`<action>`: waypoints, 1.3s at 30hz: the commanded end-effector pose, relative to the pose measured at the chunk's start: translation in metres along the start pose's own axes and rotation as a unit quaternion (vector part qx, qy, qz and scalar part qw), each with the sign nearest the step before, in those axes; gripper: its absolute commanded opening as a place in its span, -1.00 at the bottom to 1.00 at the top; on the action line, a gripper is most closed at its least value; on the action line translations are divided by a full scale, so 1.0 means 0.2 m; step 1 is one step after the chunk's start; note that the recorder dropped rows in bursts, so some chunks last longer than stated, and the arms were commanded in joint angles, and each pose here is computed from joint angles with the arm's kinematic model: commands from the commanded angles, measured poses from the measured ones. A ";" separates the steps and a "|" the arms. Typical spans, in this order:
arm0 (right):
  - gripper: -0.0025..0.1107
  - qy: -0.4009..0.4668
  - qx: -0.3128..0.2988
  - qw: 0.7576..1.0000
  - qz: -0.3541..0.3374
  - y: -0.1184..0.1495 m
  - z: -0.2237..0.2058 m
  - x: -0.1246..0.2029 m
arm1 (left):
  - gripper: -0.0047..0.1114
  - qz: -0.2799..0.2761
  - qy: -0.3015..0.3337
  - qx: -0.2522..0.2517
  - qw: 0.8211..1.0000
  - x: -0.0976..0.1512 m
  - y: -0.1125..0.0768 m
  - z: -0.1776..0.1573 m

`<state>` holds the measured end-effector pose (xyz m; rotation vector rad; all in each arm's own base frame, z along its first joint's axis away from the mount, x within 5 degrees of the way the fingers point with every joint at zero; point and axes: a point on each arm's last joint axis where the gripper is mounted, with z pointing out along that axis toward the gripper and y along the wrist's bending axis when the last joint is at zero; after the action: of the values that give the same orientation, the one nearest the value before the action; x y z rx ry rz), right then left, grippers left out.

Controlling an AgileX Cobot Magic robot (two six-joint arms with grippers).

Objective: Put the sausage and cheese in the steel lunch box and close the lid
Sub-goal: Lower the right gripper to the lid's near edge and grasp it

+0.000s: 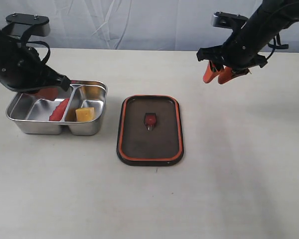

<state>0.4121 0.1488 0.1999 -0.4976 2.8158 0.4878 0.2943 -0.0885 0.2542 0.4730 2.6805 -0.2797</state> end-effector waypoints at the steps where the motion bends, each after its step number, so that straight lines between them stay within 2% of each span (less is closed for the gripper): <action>1: -0.19 0.001 -0.012 0.999 -0.053 0.04 0.05 -0.09 | -0.91 0.000 -0.031 0.000 1.000 0.03 -0.02 -0.07; 4: -0.19 0.008 -0.020 0.994 -0.103 0.11 0.11 -0.13 | -0.91 0.001 -0.035 -0.002 0.999 0.05 -0.02 -0.09; 9: -0.19 0.033 0.015 0.986 -0.163 0.18 0.24 -0.16 | -0.91 0.003 -0.026 -0.003 1.000 0.07 -0.02 -0.09; 19: -0.19 0.064 0.004 0.982 -0.179 0.24 0.47 -0.16 | -0.91 0.006 -0.024 -0.005 1.000 0.07 -0.02 -0.09; 29: -0.19 0.078 0.002 0.979 -0.191 0.29 0.57 -0.13 | -0.91 0.007 -0.024 -0.006 1.000 0.07 -0.02 -0.09; 32: -0.30 0.081 0.007 0.978 -0.194 0.28 0.60 -0.12 | -0.91 0.007 -0.024 -0.006 1.000 0.07 -0.02 -0.09; 39: -0.92 0.066 0.014 0.978 -0.197 0.27 0.61 -0.14 | -0.91 0.007 -0.013 -0.003 1.000 0.08 -0.02 -0.09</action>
<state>0.4344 0.2491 0.1103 -1.0921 2.7615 0.3562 0.2743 -0.0831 0.2620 0.4829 2.6561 -0.2702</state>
